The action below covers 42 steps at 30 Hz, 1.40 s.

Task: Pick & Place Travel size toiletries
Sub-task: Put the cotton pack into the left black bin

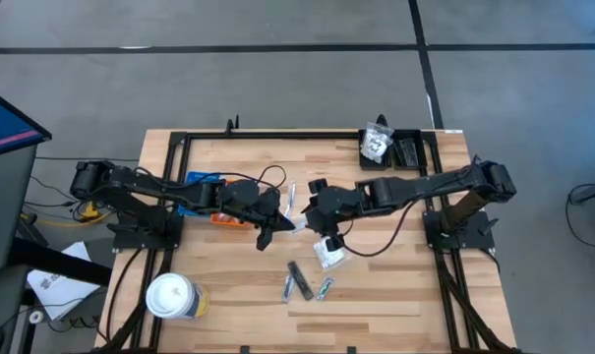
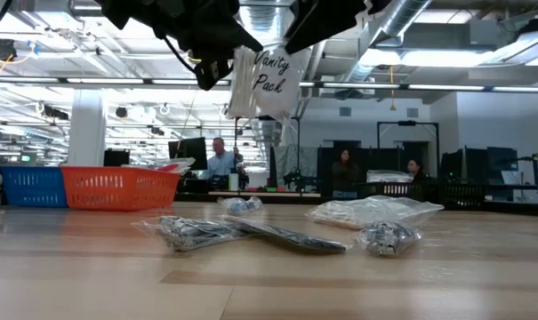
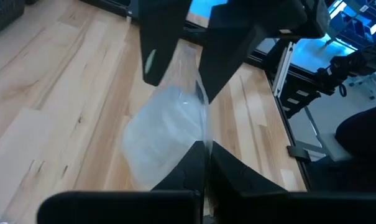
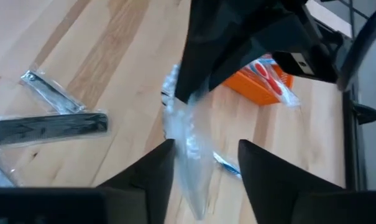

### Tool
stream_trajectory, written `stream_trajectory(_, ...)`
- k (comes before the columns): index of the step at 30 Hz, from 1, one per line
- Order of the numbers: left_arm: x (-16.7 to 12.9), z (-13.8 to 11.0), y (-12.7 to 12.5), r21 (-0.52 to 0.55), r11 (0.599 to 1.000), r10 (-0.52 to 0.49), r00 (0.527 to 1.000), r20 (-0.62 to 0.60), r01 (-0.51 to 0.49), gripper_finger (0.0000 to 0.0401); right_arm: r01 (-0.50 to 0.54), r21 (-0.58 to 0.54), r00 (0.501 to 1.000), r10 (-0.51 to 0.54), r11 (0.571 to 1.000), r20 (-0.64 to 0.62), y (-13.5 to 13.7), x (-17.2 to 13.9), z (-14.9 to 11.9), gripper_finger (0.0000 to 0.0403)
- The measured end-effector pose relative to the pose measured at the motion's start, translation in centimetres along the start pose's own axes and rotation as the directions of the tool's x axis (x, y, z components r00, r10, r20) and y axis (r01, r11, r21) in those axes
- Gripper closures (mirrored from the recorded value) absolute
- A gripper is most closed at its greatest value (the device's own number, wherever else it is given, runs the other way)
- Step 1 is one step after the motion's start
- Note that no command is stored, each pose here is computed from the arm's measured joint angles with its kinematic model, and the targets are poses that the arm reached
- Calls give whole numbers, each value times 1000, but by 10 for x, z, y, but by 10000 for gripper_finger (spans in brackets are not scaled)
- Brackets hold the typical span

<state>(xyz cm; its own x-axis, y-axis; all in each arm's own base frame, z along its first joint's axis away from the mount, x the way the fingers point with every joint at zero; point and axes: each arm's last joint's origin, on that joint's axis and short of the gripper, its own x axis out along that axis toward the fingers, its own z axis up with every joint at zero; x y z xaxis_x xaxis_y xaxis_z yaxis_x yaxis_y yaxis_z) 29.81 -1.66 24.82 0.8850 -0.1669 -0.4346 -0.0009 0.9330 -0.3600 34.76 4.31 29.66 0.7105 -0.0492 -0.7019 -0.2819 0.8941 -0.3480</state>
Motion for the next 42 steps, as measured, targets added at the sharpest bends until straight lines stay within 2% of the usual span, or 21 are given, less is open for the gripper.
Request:
stream_trajectory(4, 0, 0, 0, 5, 1000, 0, 1000, 2, 0, 401, -35, -1, 999, 35, 999, 10, -1, 0, -1, 277)
stream_trajectory(11, 0, 1, 0, 6, 1000, -4, 1000, 14, 4, 397, -39, -33, 999, 39, 999, 7, 0, 0, -1, 378)
stream_trajectory(13, 0, 2, -1, 8, 1000, -7, 1000, 20, 7, 392, -38, -49, 999, 39, 998, 7, 0, 0, -1, 396)
stream_trajectory(20, -3, 5, -2, 11, 1000, 4, 999, 53, -5, 370, -16, -21, 1000, 16, 1000, -3, -13, -6, -6, 400)
stream_trajectory(26, -22, 15, -14, 75, 997, 7, 991, 131, -17, 356, 18, 111, 998, -11, 994, -58, -39, -16, -23, 400)
stream_trajectory(29, -28, 14, -23, 95, 995, -8, 989, 148, -7, 355, 20, 153, 998, -10, 988, -68, -52, -13, -38, 401)
stream_trajectory(34, -33, 13, -30, 112, 994, -4, 987, 162, -14, 355, 82, 261, 993, -55, 962, -108, -83, -18, -71, 402)
stream_trajectory(37, -33, 13, -31, 119, 993, 4, 985, 170, -25, 355, 123, 337, 989, -88, 934, -117, -97, -31, -97, 402)
stream_trajectory(42, -33, 13, -30, 120, 992, 6, 985, 171, -27, 355, 190, 436, 981, -180, 880, -65, -117, -61, -137, 402)
